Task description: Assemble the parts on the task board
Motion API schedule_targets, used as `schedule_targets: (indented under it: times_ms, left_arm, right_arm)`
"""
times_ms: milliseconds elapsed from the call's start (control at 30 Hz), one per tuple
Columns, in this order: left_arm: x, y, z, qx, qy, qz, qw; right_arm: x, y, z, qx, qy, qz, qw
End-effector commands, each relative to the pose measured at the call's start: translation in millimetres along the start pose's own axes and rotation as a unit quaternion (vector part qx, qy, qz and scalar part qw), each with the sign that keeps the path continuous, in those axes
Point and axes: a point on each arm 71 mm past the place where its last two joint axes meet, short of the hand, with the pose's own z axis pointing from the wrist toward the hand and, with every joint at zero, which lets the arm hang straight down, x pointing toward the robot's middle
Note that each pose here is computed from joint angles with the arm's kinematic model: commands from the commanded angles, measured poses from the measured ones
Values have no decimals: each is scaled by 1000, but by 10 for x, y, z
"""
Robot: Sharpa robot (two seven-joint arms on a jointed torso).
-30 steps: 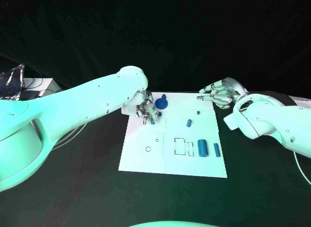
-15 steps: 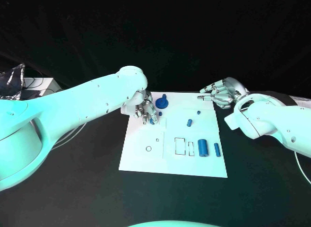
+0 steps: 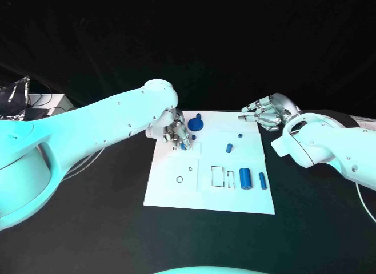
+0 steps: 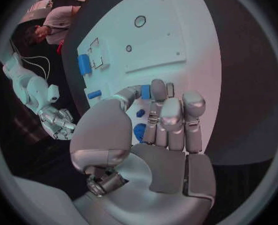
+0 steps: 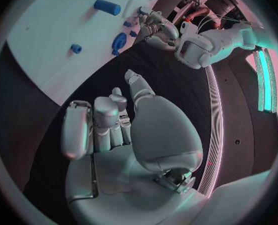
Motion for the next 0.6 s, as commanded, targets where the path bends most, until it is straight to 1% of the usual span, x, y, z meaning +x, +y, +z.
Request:
schedule_targets:
  times_ms: [33,600]
  left_arm:
    - [42,-16,28,1,10,2,1000]
    - [49,-3,52,0,8,-7,1000]
  right_arm:
    - [14,15,-1,-9,6,-4,1000]
    - [8,11,-4,-9,6,-4,1000]
